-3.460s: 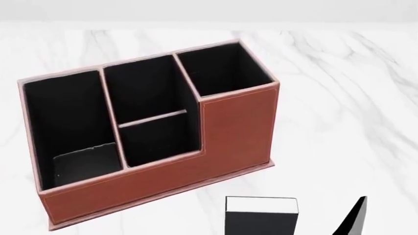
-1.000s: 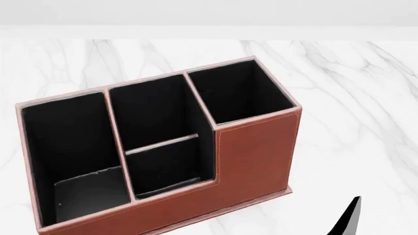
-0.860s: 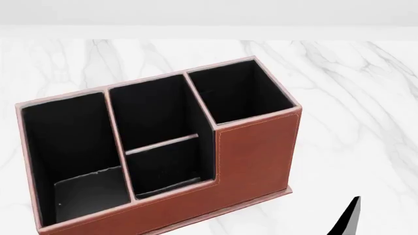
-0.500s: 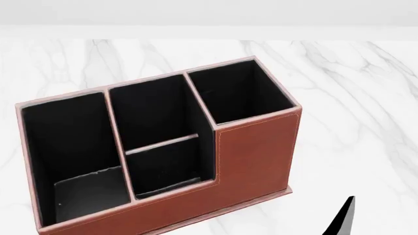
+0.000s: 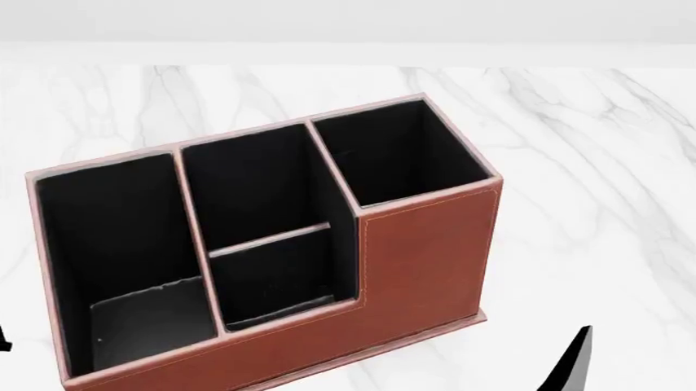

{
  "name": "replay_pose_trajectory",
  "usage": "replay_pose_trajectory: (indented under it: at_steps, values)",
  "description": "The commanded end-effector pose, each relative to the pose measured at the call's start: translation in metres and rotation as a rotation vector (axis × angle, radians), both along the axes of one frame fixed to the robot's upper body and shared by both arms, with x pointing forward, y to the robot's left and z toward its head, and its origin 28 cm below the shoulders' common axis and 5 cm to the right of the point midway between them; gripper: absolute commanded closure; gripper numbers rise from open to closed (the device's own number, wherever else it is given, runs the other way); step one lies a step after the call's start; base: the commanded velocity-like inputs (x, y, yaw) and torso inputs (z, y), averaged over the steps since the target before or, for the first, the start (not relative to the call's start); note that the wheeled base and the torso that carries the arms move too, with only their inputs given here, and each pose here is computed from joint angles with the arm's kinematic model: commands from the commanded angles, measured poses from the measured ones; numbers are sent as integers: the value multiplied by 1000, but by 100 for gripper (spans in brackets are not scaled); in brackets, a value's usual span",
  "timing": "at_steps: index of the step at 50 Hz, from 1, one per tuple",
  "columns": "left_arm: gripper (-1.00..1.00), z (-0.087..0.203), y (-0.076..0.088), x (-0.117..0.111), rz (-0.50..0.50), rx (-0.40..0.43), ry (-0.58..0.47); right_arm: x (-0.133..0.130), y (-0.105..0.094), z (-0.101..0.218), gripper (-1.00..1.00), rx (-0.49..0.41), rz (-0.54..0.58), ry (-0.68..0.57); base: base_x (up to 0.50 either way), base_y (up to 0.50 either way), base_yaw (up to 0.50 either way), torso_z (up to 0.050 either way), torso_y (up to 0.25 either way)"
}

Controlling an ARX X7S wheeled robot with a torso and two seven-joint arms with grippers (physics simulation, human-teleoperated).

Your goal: Pick up the book and place it in the back compartment of the caddy.

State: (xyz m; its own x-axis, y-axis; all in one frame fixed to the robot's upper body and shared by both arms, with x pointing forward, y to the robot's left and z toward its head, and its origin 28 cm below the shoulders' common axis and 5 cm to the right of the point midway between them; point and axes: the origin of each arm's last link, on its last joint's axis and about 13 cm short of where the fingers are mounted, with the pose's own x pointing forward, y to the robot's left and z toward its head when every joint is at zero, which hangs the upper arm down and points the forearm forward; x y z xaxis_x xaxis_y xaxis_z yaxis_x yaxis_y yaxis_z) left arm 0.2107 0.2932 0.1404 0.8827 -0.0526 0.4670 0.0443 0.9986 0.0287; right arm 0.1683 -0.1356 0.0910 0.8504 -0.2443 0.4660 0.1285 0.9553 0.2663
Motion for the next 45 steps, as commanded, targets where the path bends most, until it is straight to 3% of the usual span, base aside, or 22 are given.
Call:
replay_pose_trajectory:
  at_steps: [1, 8, 21, 33, 45]
  values:
    - [-100, 5, 6, 11, -168, 35, 17, 0, 0, 0, -100, 2, 3, 2, 0, 0, 0, 0, 0]
    - [-100, 7, 3, 18, -249, 102, 33, 1, 0, -1, -100, 6, 4, 6, 0, 0, 0, 0, 0]
    - [-100, -7, 2, 30, -393, 101, 104, 2, 3, -3, -100, -2, 14, 16, 0, 0, 0, 0, 0]
    - [-100, -22, -10, 41, -475, 181, 206, 3, 3, -4, -100, -4, 16, 19, 0, 0, 0, 0, 0]
    - [-100, -37, -23, 49, -558, 201, 253, 5, 3, -5, -100, -6, 16, 21, 0, 0, 0, 0, 0]
